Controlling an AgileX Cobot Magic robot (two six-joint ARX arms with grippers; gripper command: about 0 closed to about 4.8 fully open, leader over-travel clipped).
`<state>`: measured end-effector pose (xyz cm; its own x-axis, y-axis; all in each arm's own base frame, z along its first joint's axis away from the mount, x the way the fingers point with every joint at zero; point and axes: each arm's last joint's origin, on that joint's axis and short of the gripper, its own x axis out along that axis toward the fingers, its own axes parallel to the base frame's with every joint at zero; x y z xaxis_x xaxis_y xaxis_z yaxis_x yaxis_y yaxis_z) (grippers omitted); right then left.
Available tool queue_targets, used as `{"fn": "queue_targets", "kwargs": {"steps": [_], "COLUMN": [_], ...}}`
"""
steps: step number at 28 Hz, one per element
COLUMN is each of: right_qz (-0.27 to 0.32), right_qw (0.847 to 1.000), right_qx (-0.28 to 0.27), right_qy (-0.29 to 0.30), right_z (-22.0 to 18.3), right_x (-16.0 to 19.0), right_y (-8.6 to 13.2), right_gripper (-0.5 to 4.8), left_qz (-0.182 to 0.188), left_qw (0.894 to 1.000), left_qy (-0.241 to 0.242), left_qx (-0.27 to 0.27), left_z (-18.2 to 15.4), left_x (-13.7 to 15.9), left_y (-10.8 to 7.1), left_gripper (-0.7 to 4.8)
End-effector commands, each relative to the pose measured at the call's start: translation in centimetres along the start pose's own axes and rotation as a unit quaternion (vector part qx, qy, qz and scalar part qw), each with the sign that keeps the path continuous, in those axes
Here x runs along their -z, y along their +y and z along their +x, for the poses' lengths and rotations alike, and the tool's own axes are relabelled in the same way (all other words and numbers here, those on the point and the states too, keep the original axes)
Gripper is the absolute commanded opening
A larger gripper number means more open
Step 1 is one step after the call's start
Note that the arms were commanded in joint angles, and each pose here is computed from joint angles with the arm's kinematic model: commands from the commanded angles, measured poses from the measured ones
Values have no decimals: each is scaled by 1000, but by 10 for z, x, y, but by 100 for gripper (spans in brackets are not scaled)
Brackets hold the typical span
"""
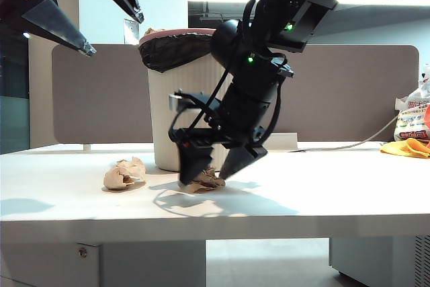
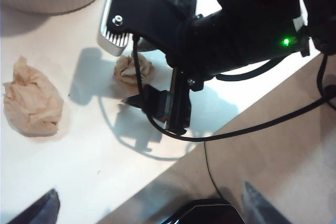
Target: Pick up all the trash on the table and put it in the trash can.
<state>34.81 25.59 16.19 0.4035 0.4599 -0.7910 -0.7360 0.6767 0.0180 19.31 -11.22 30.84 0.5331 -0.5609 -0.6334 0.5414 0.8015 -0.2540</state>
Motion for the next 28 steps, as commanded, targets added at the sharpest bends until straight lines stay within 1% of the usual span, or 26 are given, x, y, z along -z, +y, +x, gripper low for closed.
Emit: {"fn": "queue_targets", "kwargs": {"steps": [1,2,3,6,10,14,17,19,21,22,24,26,28], "right_qz": [3,3,3,4,5,-3,-11,-17,-24,-27,-29,-27,-15], "right_qw": [1000,1000,1000,1000,999,995,988,980,968,961,942,927,920], "right_qx": [1,1,1,3,9,17,25,31,39,45,66,80,84], "right_qy": [10,10,9,-1,-38,-101,-155,-197,-247,-272,-328,-366,-383], "right_z": [-3,-4,-5,-11,-36,-82,-133,-172,-210,-225,-255,-279,-296], "right_x": [-1,-1,-2,-6,-22,-43,-55,-59,-62,-63,-67,-74,-83], "right_y": [0,0,0,-1,0,4,9,14,19,21,22,17,13], "right_gripper": [127,54,-5,-5,-6,-5,-5,-6,-5,-5,-5,-6,-6], "left_qz": [1,1,1,1,1,3,7,12,18,22,28,36,48], "left_qw": [1000,1000,1000,1000,1000,1000,1000,999,997,996,991,982,969], "left_qy": [-4,-4,-4,-4,-4,-8,-25,-48,-72,-90,-130,-186,-241], "left_qx": [1,1,1,1,2,0,3,6,9,11,4,-4,1], "left_z": [-1,-1,-1,-1,-1,-1,-2,-4,-9,-15,-27,-44,-63], "left_x": [-1,-1,-1,-1,-1,-2,-6,-11,-20,-28,-42,-61,-80], "left_y": [-1,-1,-1,-1,-1,-1,-1,-3,-5,-8,-12,-18,-25], "left_gripper": [479,479,479,479,479,479,479,479,479,479,479,479,479]}}
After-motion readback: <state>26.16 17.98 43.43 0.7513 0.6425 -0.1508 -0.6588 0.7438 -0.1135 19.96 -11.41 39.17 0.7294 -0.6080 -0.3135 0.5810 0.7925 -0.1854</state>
